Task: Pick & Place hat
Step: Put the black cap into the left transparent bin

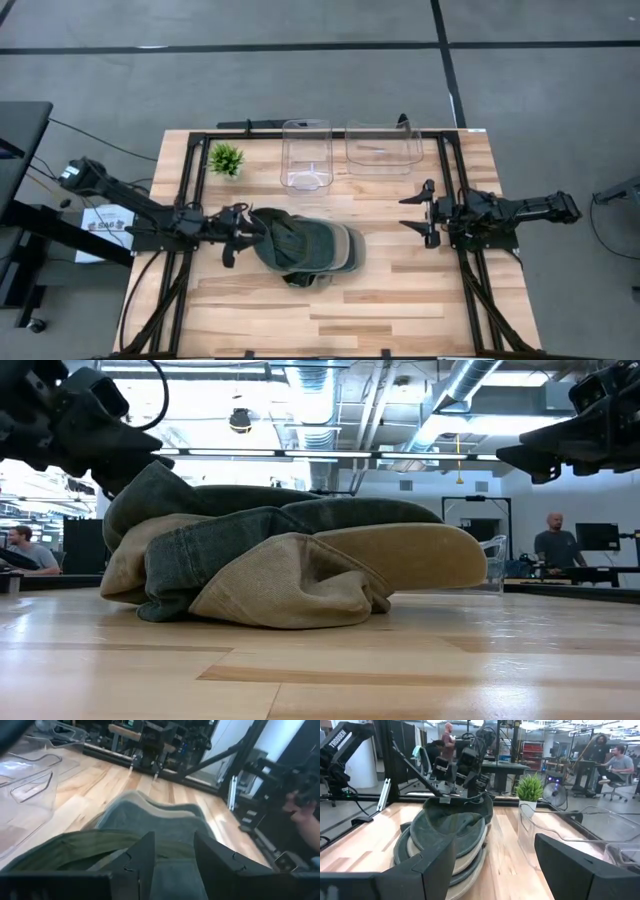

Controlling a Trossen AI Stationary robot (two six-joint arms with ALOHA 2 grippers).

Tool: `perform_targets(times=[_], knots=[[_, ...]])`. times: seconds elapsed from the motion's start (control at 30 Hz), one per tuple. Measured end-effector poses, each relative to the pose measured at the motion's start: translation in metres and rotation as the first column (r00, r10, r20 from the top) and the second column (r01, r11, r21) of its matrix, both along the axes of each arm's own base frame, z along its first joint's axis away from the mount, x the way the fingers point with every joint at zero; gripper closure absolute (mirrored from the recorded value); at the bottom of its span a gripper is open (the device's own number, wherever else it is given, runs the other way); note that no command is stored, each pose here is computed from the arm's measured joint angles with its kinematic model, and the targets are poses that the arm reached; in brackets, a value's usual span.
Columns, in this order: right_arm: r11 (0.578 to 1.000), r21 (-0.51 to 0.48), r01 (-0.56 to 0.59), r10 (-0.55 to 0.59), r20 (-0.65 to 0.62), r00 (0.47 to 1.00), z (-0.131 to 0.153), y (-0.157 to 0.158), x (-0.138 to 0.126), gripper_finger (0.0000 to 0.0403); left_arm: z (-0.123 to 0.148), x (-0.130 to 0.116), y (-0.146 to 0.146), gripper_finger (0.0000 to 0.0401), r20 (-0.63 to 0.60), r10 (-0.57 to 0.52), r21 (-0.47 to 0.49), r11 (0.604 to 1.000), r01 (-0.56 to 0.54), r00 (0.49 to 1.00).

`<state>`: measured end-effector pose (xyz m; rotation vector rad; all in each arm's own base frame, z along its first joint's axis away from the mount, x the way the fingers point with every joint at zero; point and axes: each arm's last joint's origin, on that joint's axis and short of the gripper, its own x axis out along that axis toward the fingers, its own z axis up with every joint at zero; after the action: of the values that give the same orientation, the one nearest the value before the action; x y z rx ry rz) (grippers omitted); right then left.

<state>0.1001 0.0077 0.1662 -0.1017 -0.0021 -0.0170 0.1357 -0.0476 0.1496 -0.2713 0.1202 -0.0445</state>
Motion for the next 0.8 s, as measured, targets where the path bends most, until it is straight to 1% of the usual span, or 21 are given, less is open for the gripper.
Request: perform_targets(times=[0.17,0.3,0.4,0.53,0.63,0.8], knots=[[1.0,0.008,-0.002,0.001,0.083,0.997,0.008,0.0,0.0,0.0143,-0.008,0.002,-0.001,0.0267,-0.055,0.009,0.072,0.997,-0.005,0.998],[1.0,0.016,-0.007,0.004,0.168,0.986,0.016,0.0,-0.001,0.0143,-0.013,0.004,-0.001,0.0267,-0.091,0.01,0.092,0.996,-0.001,0.996],[0.998,0.056,-0.032,0.019,0.231,0.973,0.022,0.001,-0.003,0.0143,-0.014,0.004,-0.001,0.0267,-0.099,0.01,0.095,0.995,0.0,0.995],[0.987,0.12,-0.108,0.066,0.309,0.949,0.03,0.003,-0.005,0.0143,-0.013,0.004,-0.001,0.0267,-0.094,0.009,0.093,0.996,0.0,0.996],[0.979,0.13,-0.159,0.104,0.353,0.93,0.034,0.005,-0.007,0.0143,-0.012,0.004,-0.002,0.0267,-0.081,0.008,0.087,0.996,-0.001,0.997],[0.974,0.123,-0.19,0.127,0.401,0.907,0.039,0.007,-0.009,0.0143,-0.009,0.005,0.0,0.0267,-0.046,0.019,0.072,0.997,-0.016,0.999]])
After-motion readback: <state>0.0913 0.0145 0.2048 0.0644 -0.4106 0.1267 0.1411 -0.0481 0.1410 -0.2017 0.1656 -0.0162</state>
